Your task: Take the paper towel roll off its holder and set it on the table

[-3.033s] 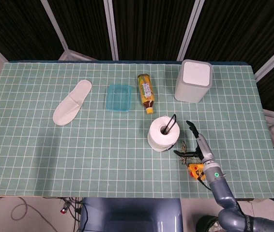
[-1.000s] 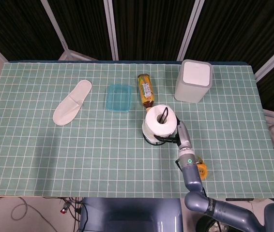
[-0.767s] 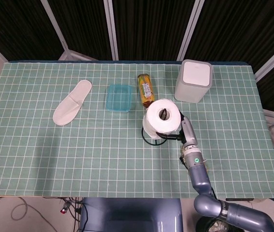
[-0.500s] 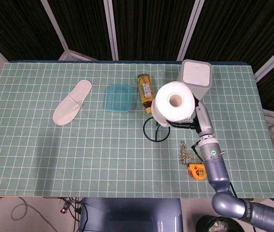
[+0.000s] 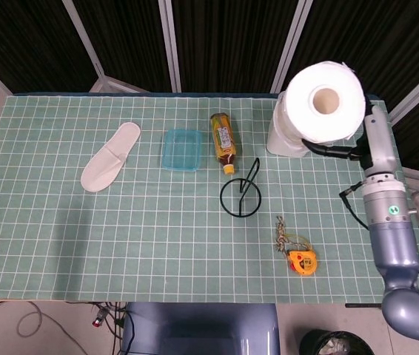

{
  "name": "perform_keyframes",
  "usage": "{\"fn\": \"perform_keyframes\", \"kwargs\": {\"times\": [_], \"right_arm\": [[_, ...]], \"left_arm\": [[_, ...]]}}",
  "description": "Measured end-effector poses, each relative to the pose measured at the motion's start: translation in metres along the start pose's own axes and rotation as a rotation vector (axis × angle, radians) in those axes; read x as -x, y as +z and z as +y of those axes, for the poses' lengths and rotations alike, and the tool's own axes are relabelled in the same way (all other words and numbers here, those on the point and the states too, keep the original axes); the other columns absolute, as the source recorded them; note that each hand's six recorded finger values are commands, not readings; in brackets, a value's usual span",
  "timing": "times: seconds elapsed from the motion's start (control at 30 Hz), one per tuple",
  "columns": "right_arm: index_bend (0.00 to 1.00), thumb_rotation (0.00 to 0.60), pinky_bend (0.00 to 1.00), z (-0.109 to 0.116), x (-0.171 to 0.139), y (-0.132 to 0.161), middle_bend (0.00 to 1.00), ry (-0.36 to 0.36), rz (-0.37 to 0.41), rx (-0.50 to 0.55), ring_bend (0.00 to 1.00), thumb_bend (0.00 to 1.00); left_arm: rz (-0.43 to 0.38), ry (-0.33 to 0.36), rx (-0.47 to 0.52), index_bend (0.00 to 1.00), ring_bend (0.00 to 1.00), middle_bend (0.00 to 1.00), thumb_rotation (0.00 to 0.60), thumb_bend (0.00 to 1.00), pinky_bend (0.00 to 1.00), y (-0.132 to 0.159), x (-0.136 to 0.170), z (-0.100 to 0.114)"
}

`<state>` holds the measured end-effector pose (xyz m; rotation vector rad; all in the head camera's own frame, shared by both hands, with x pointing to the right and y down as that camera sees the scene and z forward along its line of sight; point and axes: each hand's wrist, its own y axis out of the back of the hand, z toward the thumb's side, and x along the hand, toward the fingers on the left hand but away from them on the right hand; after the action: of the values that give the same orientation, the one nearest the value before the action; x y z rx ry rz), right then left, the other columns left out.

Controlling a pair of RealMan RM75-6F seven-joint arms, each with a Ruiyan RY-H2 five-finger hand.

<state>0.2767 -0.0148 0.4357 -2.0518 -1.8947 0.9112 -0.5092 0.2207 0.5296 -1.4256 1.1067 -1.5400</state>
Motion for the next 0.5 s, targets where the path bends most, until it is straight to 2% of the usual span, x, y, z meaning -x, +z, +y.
{"fn": "perform_keyframes", "kwargs": {"times": [0.17,0.5], "right_arm": [[0.47,0.600,0.09,0.012,-0.003,-0.017,0.37,0.019,-0.044,-0.036,0.32,0.00],[0.47,0.600,0.08,-0.004,-0.026,-0.092,0.37,0.166,-0.121,-0.118,0.31,0.00]], "left_arm": [[-0.002,0.001,0.001,0.04,0.00,0.00,0.600,0.18,0.01,0.001,0.001,0.000],[0.004,0.004,0.004,0.04,0.00,0.00,0.600,0.18,0.01,-0.001,0.000,0.001]]}}
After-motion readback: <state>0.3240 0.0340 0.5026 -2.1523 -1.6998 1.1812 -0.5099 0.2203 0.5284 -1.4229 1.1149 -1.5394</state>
